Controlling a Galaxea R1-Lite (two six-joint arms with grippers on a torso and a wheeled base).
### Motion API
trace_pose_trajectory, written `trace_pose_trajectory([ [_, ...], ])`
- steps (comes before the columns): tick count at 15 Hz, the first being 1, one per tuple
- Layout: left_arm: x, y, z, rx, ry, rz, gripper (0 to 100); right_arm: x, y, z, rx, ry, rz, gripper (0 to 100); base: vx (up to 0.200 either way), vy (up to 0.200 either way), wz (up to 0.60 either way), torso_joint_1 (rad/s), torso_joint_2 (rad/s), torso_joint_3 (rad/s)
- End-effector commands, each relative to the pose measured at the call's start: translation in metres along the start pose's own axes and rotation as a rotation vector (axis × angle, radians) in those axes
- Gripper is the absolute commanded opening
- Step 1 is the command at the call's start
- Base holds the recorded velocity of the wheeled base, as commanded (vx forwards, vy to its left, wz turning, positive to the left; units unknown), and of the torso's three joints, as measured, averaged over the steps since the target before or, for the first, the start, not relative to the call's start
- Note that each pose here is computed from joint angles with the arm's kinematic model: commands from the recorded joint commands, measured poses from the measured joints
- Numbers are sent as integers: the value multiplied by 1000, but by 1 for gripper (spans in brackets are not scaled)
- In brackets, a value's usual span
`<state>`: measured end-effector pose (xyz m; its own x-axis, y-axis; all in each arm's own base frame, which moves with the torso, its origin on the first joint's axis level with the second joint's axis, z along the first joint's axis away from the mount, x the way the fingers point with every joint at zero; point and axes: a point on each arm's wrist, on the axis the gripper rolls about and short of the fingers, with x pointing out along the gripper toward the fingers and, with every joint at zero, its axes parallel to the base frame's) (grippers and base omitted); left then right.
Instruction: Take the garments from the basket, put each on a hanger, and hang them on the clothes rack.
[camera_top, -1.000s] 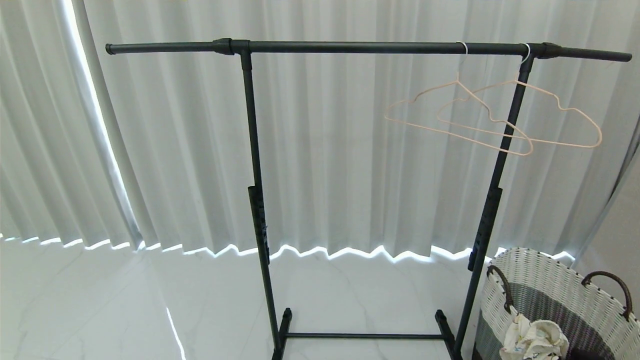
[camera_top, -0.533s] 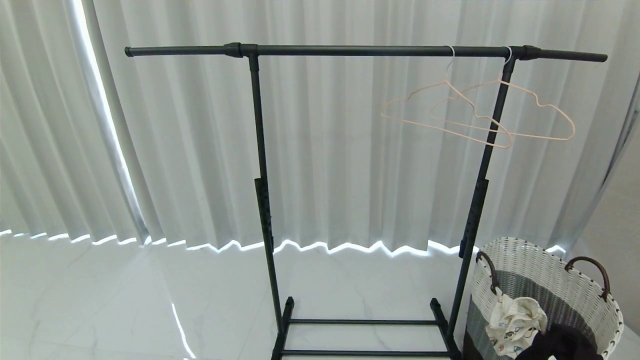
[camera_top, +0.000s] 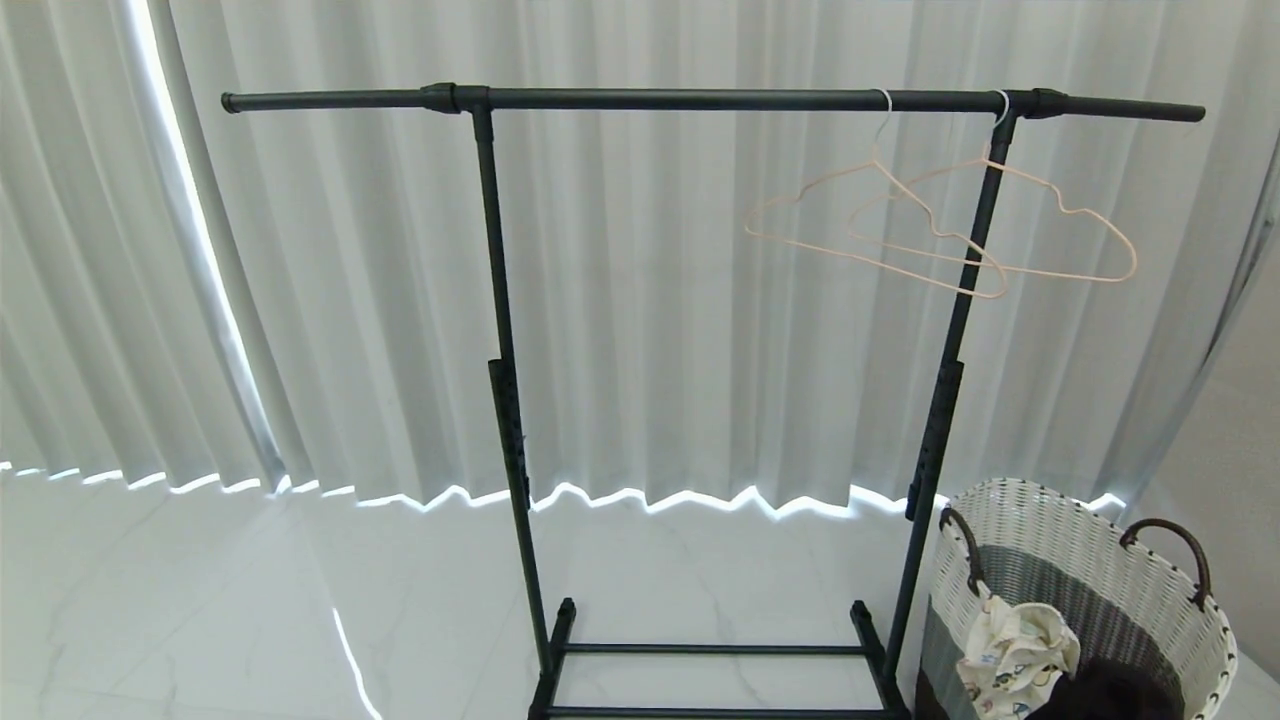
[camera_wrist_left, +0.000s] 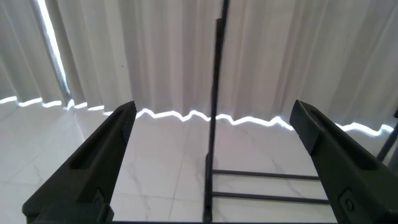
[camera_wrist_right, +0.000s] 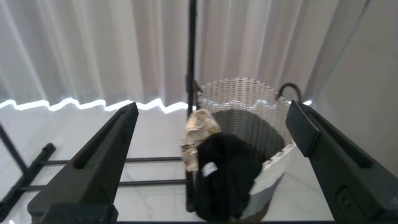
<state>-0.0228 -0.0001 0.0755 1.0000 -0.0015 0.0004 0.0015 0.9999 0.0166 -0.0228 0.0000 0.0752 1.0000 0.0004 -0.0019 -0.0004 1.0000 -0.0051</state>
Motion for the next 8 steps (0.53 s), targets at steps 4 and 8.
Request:
trace_pose_trajectory([
  [4, 0, 0, 0, -1, 0, 0, 100, 0, 0, 0, 1, 0, 0, 100, 0, -200, 0, 2, 6, 1],
  [8, 0, 0, 0, -6, 0, 0, 100, 0, 0, 0, 5, 0, 0, 100, 0, -50, 0, 1, 1, 1],
])
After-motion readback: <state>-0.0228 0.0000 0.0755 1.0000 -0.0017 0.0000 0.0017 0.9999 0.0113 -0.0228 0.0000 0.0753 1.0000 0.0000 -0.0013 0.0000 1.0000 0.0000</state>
